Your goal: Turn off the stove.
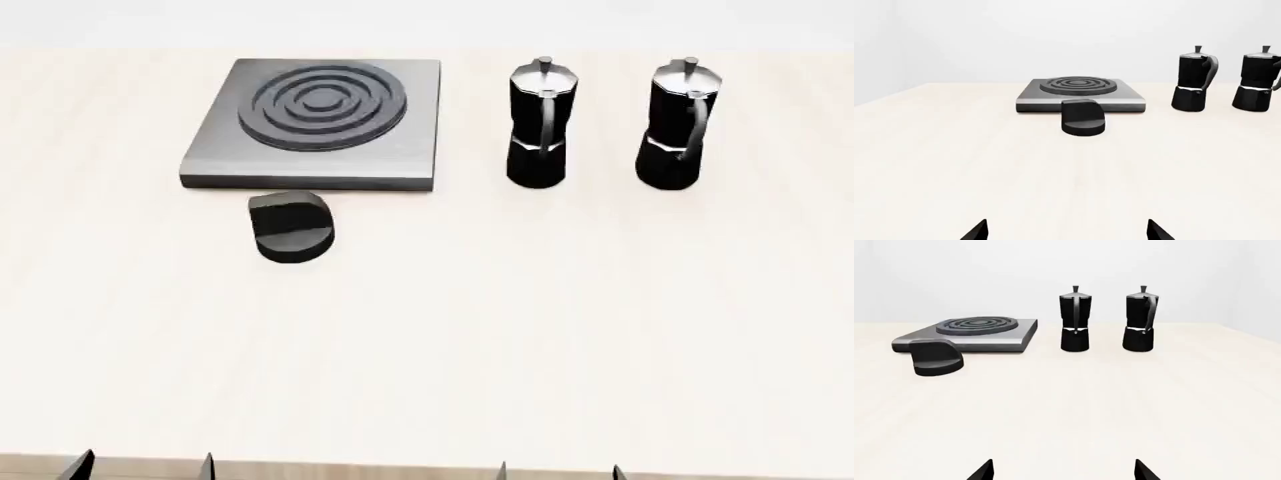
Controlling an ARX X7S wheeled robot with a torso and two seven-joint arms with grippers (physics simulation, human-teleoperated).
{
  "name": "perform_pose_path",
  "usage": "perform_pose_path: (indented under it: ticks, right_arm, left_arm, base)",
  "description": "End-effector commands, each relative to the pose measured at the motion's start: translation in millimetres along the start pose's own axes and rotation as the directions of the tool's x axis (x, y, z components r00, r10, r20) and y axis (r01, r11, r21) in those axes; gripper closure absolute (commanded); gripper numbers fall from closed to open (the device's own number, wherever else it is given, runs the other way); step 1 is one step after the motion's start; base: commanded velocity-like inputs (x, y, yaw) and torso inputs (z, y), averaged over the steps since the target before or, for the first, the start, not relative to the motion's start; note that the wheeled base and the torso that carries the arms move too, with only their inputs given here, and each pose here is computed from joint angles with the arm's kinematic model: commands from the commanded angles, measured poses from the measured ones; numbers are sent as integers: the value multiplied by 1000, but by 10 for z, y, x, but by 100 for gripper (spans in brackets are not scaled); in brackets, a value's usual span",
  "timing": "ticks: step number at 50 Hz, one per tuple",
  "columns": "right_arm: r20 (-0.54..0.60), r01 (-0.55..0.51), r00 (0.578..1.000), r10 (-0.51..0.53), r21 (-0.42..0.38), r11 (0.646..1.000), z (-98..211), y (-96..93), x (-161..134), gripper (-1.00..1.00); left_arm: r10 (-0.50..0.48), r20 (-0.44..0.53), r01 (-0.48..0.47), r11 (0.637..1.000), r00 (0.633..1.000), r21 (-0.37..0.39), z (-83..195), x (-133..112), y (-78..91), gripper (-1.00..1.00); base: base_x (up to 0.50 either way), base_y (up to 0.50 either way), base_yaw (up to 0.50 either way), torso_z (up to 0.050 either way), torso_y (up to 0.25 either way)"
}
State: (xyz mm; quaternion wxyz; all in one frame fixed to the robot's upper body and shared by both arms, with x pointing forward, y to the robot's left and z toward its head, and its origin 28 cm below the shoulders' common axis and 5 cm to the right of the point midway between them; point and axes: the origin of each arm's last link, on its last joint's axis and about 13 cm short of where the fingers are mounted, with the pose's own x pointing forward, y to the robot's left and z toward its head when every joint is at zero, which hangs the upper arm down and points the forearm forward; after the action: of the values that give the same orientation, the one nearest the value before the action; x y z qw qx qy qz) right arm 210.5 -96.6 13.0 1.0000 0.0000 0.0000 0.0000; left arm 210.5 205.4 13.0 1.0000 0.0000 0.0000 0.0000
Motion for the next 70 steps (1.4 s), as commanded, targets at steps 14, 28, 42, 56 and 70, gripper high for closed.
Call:
perform_pose_path:
  ticks: [14,28,42,56,70]
  right_arm:
    - [4,-7,1000,7,-4,1000,15,7,-9,-100]
    - [21,-3,1000,4,-28,1000,63,11,-16,-100]
    - [69,9,998,-4,-65,998,327,40,-51,-100]
    - [132,24,991,-12,-91,996,589,20,-123,-100]
    - [195,39,981,-18,-103,994,768,-3,-223,-100]
  left_arm:
    - [-2,-2,2,1000,1000,-1,4,3,3,-100]
    - [11,33,-10,1000,999,-9,45,1,12,-100]
    - [18,240,-25,999,971,27,148,-101,35,-100]
    - [38,298,-44,999,954,14,340,-137,74,-100]
    - [45,363,-49,999,931,2,520,-125,134,-100]
  base:
    - [0,0,0,0,0]
    - [0,0,0,0,0]
    - [0,0,0,0,0]
    - [0,0,0,0,0]
    - [0,0,0,0,0]
